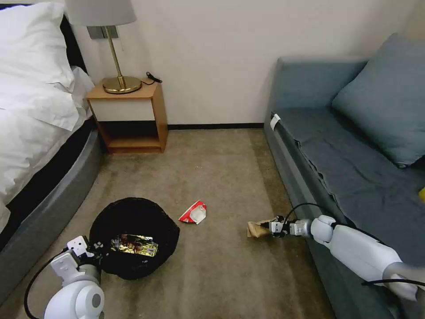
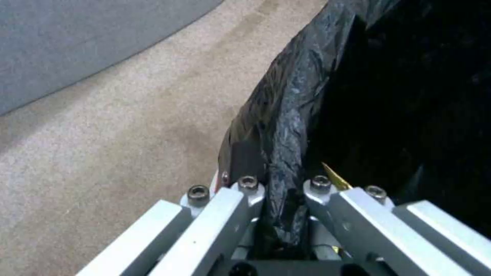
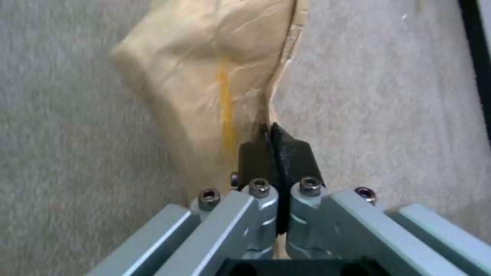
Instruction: Pick up the trash bin, then pick up the garbage on the floor and place it into the trash bin.
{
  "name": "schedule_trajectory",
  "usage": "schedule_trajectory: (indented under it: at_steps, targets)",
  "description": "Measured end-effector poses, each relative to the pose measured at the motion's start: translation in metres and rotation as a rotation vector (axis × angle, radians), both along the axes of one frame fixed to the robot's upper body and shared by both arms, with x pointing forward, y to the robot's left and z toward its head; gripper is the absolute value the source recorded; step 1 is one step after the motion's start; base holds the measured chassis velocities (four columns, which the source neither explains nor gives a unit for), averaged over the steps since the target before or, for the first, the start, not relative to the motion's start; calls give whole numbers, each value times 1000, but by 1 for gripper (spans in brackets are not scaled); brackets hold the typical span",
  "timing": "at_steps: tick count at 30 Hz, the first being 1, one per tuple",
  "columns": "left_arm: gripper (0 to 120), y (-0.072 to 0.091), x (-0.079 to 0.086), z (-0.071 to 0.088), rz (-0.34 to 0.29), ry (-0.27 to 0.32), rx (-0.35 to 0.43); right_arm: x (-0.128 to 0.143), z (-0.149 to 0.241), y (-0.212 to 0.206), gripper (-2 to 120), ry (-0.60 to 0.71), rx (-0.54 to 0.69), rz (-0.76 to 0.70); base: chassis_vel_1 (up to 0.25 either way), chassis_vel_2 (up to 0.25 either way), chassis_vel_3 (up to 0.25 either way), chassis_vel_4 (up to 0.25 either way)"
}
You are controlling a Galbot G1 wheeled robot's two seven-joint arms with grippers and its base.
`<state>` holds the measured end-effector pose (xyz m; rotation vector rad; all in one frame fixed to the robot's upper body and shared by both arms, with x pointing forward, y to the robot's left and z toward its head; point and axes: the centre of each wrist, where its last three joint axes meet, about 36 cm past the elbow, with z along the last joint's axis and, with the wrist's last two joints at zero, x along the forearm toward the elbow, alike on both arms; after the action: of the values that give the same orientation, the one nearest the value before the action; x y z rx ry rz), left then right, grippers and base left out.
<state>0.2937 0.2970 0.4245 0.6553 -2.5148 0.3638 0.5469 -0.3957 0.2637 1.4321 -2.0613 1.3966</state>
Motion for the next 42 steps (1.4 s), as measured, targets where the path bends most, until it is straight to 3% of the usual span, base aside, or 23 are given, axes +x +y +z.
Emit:
schedule_trajectory:
  at_steps: [17,21,32,42]
  targets:
    - [3,-8,3,-1,-22,5,-12,-27,61,11,0,-58,188,-15,0,0,0,0]
    - [3,-13,4,-2,-38,10,-20,-35,91,33,0,-82,266,9,0,0,0,0]
    - [3,-26,6,-4,-72,18,-37,-39,123,78,0,-108,371,55,0,0,0,0]
    - [3,-27,6,-2,-78,18,-37,-40,170,167,0,-119,568,140,0,0,0,0]
